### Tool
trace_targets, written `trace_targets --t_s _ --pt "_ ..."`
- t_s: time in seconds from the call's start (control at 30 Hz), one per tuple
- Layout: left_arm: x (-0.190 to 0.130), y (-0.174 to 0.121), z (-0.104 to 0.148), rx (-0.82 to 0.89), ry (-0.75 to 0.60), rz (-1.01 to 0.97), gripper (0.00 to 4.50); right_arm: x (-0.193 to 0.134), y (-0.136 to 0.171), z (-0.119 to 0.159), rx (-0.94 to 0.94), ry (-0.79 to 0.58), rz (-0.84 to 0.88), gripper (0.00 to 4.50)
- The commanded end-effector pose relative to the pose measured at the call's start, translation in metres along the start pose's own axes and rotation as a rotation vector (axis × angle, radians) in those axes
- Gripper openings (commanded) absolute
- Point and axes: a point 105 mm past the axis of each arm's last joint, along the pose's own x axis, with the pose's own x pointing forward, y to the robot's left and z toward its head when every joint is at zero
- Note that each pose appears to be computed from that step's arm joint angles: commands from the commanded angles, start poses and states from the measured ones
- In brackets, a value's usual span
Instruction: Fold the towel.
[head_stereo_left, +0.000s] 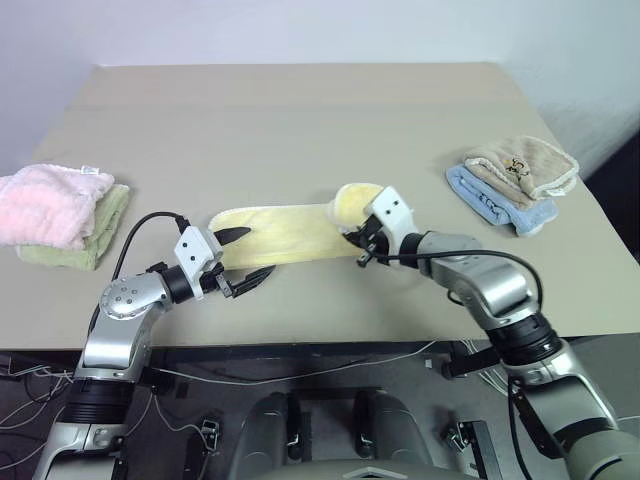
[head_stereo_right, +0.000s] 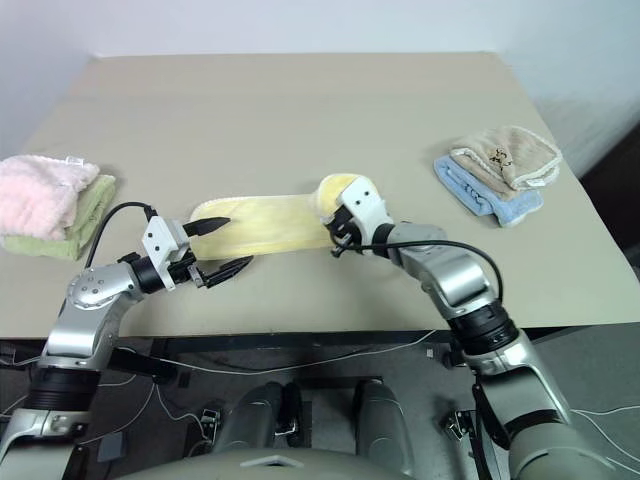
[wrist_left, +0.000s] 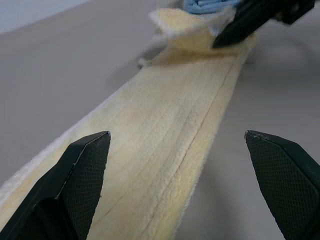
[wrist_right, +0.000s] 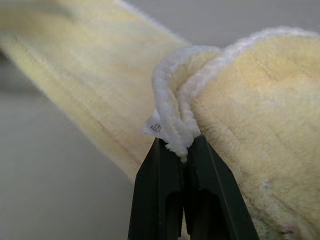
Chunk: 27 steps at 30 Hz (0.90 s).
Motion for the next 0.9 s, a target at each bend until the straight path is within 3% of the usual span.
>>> trace_targets --t_s 0.03,0.07,0.2,0.4,0.53,0.67,0.83,0.9 --pt "-0.003 -0.002 0.011 0.013 -0.037 0.016 4.50 0.004 -0.001 0.010 -0.048 -0.037 0.001 0.02" --pt "-0.005 -0.004 0.011 0.006 -0.035 0.022 4.50 0.004 0.000 0.009 -0.046 -0.036 0.009 0.02" --pt "-0.011 -0.009 0.009 -0.034 -0.032 0.048 4.50 0.003 0.004 0.011 -0.014 -0.058 0.040 0.88" --pt "-0.024 -0.020 0.012 -0.220 -0.083 0.123 4.50 -0.026 0.003 0.046 0.010 -0.239 0.094 2.89" --pt "-0.032 -0.026 0.017 -0.417 -0.138 0.206 4.50 -0.049 -0.006 0.058 0.040 -0.319 0.119 2.89" --pt "-0.033 -0.030 -0.007 -0.584 -0.042 0.345 4.50 -0.045 -0.034 0.055 0.127 -0.321 0.047 1.88" --pt "-0.031 -0.032 -0.012 -0.828 -0.100 0.495 4.50 -0.015 -0.045 0.032 0.127 -0.252 0.016 0.13" --pt "-0.033 -0.030 -0.015 -0.936 -0.133 0.577 4.50 0.002 -0.044 0.010 0.107 -0.183 0.009 0.02"
